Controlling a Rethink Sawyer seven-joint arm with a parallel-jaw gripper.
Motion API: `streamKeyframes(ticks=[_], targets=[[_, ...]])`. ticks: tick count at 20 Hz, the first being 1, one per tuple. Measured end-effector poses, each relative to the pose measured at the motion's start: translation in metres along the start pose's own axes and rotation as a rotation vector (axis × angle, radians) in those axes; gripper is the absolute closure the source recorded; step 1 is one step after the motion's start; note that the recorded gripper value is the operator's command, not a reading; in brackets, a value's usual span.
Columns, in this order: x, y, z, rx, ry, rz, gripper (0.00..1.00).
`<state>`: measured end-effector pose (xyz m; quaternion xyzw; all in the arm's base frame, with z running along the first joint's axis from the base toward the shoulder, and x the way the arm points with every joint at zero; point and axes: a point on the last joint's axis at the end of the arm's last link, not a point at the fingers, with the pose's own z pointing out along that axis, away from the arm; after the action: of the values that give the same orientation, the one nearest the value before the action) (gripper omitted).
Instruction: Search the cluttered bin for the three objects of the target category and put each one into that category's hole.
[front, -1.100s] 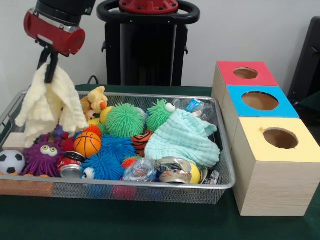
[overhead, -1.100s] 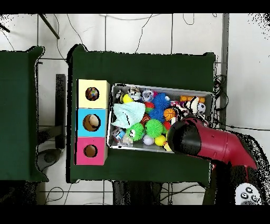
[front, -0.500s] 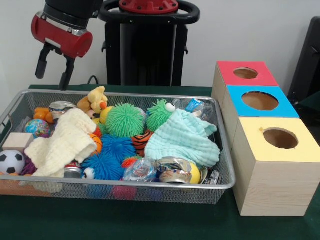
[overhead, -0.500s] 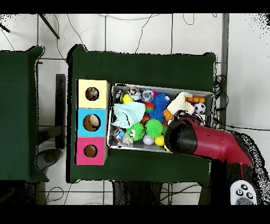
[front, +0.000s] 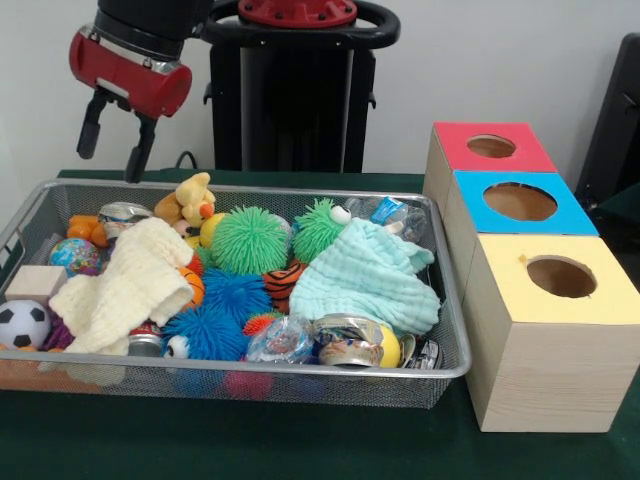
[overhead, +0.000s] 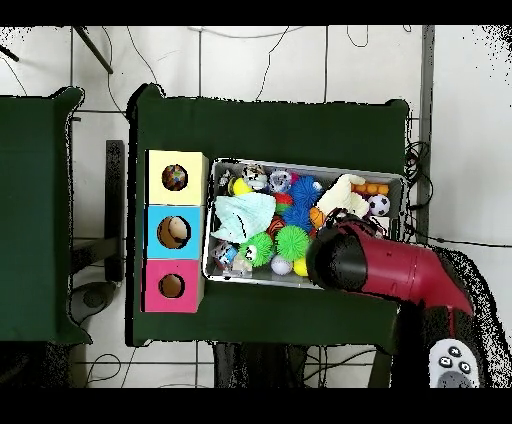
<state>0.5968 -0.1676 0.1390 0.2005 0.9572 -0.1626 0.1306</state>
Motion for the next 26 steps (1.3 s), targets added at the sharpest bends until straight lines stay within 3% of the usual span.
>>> streamKeyframes(ticks=[2,7,14,22,26], targets=[[0.001,0.005,-0.002,0.005,-0.004,-0.013,0.0],[0.008,0.053,-0.018,0.017,-0.007,-0.088,0.0],[0.012,0.101,-0.031,0.026,0.037,-0.121,0.0],[0.013,0.12,-0.023,0.061,0.034,-0.133,0.0],[0.022,0.128,-0.012,0.119,0.032,-0.166,0.0]])
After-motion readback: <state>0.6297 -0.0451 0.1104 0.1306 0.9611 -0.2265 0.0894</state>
